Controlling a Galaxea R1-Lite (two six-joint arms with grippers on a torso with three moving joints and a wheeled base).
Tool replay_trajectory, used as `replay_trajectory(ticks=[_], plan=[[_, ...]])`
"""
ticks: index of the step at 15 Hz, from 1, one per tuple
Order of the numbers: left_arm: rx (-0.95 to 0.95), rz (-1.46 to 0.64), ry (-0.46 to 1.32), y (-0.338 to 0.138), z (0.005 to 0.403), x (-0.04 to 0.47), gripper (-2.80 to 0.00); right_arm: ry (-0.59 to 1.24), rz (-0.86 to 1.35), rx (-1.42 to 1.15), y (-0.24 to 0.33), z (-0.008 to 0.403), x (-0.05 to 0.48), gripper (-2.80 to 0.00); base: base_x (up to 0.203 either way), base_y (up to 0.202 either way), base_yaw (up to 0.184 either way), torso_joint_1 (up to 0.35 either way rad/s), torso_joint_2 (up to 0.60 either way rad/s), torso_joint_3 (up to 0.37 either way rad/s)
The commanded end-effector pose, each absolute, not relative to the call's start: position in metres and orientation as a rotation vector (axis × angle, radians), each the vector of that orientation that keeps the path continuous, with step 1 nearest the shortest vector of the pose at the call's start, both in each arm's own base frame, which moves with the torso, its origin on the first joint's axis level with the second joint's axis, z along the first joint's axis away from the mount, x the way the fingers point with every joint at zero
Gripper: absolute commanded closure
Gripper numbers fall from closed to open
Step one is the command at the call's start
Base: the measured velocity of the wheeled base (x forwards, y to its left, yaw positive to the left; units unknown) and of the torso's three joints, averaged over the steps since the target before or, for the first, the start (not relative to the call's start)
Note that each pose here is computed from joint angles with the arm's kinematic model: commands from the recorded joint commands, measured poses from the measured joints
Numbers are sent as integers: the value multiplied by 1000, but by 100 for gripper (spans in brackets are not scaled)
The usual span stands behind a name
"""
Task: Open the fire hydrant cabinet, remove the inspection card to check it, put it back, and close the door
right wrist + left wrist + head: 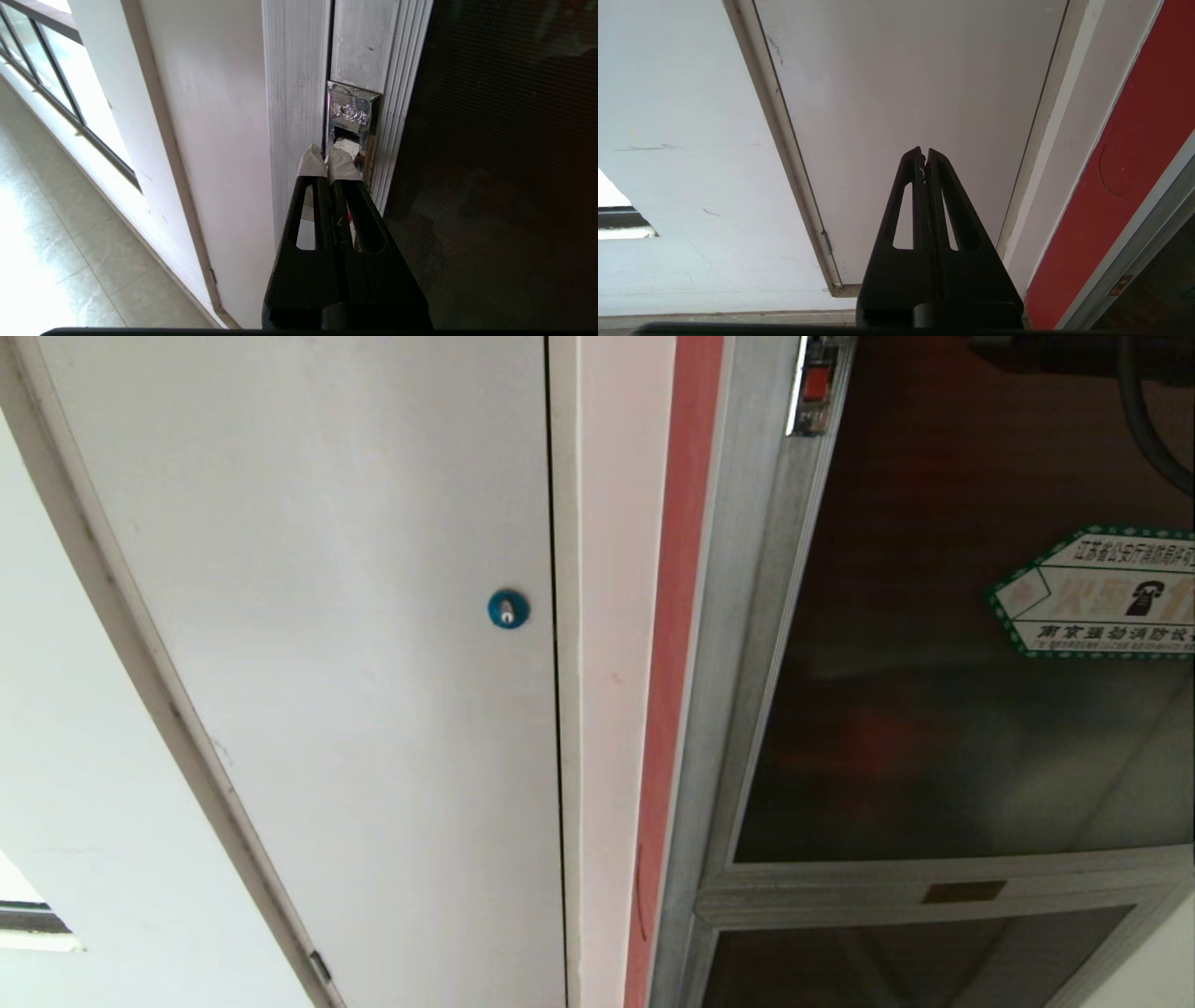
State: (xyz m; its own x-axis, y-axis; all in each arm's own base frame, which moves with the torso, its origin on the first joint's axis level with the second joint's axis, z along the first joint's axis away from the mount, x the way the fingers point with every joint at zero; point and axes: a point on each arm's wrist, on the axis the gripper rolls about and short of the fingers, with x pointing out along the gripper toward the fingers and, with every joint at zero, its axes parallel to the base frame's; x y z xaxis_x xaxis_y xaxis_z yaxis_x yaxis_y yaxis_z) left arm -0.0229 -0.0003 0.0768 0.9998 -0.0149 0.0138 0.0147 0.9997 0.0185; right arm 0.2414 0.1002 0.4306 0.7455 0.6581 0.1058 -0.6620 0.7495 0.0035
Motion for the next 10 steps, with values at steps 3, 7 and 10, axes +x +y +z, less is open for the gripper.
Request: replay_trajectory(ticks=[3, 7, 10], plan=[[18, -15, -9, 0, 75, -22, 0, -82, 725, 40, 103, 426, 247, 0, 0, 0, 0, 0, 0, 0], [18, -15, -9, 0, 75, -22, 0, -64, 722, 40, 103, 422, 252, 0, 0, 0, 0, 0, 0, 0], [18, -15, -8, 0, 75, -22, 0, -45, 707, 39, 101, 416, 256, 0, 0, 0, 0, 0, 0, 0]])
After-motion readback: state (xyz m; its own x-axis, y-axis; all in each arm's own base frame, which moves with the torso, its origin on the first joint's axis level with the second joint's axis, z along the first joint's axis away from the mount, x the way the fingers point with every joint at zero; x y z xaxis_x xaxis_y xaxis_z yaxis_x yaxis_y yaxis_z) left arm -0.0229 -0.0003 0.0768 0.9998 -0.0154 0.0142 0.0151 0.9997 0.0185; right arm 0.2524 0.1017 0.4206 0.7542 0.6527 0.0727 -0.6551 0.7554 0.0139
